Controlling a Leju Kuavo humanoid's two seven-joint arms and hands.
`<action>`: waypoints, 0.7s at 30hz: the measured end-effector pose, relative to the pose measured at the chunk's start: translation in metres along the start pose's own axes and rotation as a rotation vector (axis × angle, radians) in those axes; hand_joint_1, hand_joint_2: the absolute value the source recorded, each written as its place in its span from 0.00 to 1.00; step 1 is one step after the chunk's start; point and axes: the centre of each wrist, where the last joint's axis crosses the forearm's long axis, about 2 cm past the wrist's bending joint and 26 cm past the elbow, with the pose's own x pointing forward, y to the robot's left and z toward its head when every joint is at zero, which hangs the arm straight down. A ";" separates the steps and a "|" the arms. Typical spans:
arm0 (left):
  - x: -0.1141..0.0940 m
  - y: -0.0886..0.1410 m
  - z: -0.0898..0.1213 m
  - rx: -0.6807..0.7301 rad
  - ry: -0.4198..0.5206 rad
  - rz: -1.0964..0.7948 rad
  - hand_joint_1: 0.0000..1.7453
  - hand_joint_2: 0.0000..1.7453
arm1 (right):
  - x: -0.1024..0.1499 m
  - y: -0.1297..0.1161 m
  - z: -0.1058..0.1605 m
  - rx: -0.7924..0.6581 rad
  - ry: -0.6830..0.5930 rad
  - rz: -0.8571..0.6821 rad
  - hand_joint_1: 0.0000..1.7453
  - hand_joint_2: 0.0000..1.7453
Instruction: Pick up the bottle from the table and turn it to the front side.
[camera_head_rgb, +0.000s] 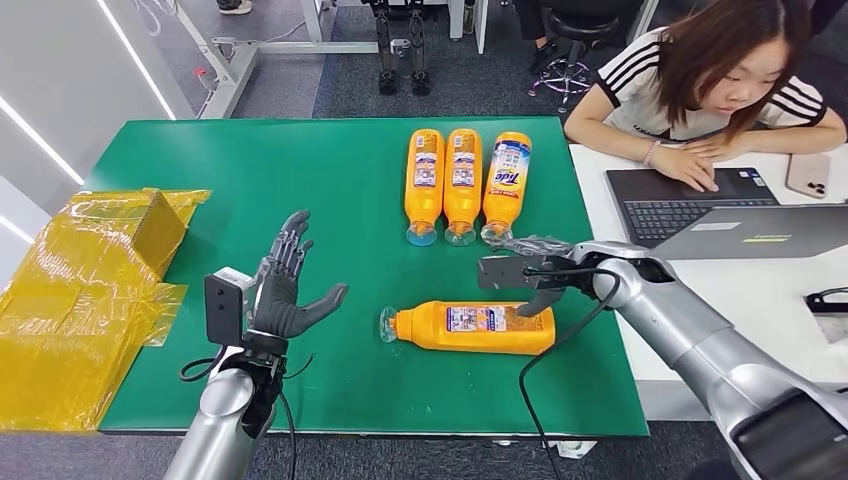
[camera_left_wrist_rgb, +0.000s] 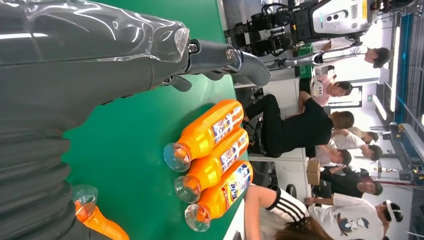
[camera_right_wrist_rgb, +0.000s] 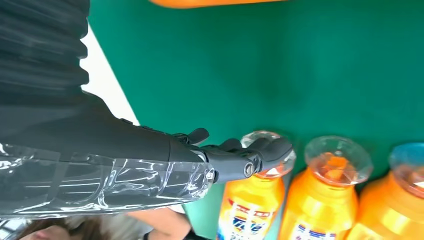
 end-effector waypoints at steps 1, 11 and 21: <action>0.000 0.000 0.001 0.001 0.001 -0.001 0.00 1.00 | 0.000 0.002 -0.002 -0.003 -0.013 -0.006 0.00 1.00; 0.000 -0.001 0.001 -0.005 0.002 0.003 0.00 1.00 | 0.016 0.022 -0.026 0.060 -0.138 -0.052 0.00 1.00; 0.000 -0.005 -0.001 -0.036 0.021 0.046 0.00 1.00 | 0.021 0.035 -0.037 0.280 -0.045 0.043 0.00 1.00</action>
